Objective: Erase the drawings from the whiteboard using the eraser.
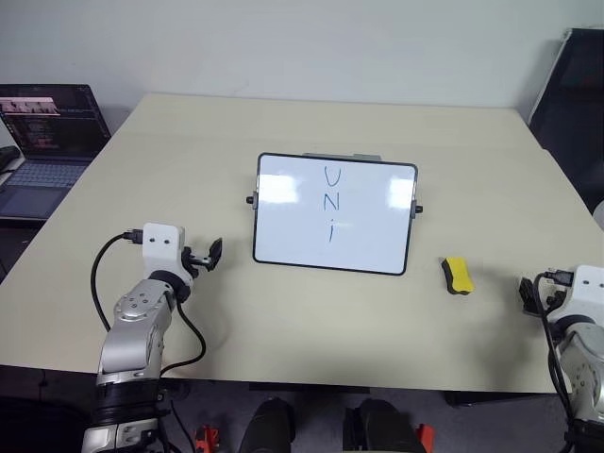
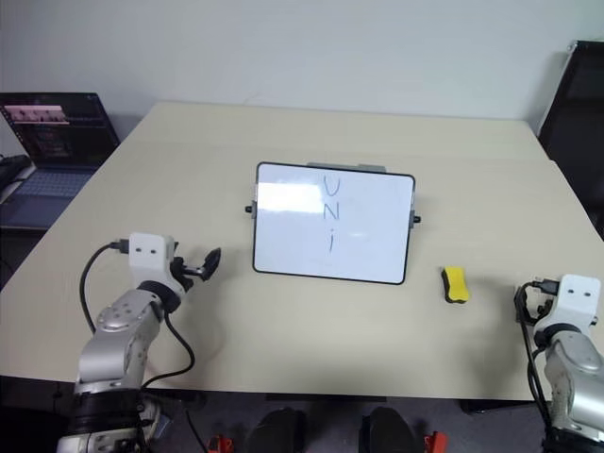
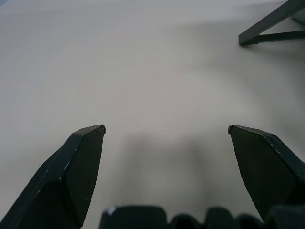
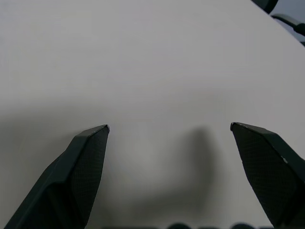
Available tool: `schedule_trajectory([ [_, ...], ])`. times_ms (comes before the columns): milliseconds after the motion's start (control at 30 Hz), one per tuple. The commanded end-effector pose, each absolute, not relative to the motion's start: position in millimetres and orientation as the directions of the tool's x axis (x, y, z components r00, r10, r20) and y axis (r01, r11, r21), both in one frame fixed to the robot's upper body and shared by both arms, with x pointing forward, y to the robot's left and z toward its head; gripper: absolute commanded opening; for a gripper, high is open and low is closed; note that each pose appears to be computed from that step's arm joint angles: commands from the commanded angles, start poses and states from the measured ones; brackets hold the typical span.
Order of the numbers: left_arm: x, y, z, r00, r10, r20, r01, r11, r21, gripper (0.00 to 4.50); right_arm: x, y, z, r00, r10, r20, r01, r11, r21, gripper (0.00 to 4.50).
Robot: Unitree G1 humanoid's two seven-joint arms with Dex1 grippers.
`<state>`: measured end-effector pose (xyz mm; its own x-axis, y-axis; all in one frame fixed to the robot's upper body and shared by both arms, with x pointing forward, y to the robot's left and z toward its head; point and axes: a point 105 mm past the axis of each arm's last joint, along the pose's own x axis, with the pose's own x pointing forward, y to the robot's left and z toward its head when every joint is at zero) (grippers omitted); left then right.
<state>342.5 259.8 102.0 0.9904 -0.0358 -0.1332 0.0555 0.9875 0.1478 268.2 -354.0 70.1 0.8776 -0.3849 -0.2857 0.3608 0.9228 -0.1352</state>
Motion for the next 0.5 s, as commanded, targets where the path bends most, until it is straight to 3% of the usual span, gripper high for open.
schedule_trajectory([
  [33,342.2,255.2,118.9,0.994,-0.06,-0.088,0.075,0.982,0.173,4.5,267.2,-358.0,87.0,0.887,-0.403,-0.225,0.38,0.914,-0.139,4.47],
  [500,329.7,268.2,117.8,0.996,-0.012,-0.094,0.028,0.985,0.173,4.5,289.3,-339.0,88.5,0.917,-0.331,-0.224,0.31,0.942,-0.127,4.47],
])
